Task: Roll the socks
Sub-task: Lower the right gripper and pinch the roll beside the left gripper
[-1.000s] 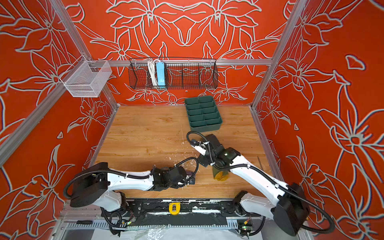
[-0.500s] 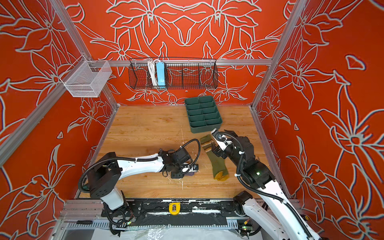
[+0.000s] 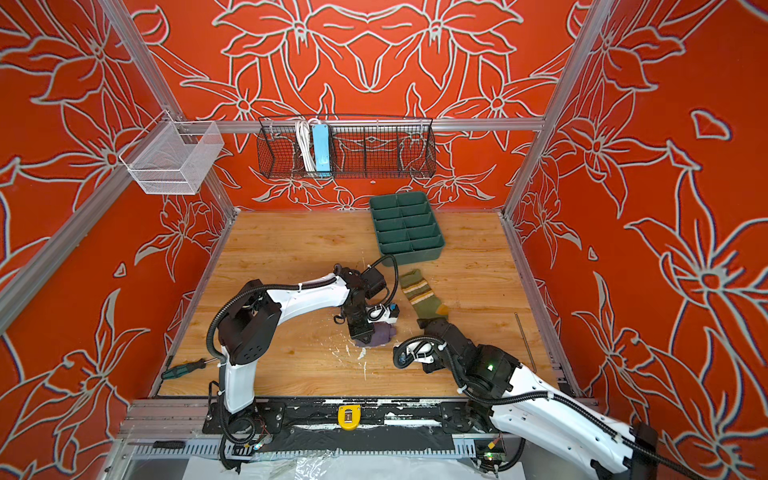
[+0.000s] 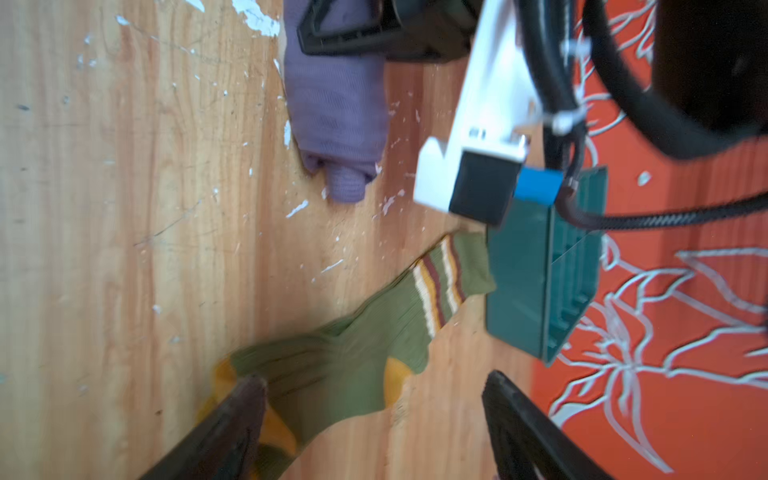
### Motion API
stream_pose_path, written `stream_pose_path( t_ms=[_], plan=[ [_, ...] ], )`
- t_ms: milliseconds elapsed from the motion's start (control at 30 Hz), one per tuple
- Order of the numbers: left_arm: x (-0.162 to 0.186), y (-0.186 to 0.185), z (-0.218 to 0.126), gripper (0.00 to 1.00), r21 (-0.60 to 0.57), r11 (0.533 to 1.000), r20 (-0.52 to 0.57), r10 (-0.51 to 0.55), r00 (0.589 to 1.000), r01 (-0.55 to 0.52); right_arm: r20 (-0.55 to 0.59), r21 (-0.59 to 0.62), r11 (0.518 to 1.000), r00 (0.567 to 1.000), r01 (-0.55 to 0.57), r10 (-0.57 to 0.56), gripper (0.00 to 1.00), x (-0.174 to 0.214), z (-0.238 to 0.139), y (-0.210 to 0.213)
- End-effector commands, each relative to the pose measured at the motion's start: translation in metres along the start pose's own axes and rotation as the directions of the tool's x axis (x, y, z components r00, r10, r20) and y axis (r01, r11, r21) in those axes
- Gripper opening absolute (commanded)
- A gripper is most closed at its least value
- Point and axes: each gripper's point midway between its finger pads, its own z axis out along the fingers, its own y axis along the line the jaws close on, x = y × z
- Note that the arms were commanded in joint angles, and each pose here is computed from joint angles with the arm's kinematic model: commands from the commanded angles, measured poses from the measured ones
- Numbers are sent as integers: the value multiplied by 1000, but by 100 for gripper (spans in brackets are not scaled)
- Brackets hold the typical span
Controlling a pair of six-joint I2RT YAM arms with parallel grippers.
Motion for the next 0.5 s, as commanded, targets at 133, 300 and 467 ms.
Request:
stream_pose_path(
  t_ms=[133,300,467],
  plan=[
    [47,-5,44,0,89,992,-189,-73,979,91,100,25,995,990,-101,98,84,-56,42,-4],
    [48,-7,45,0,101,990,-193,-74,978,95,77,-4,991,988,-137,137,85,-64,83,9],
    [47,-7,44,0,102,990,-186,-72,980,92,-21,-27,992,992,-123,122,83,-53,121,23]
  ],
)
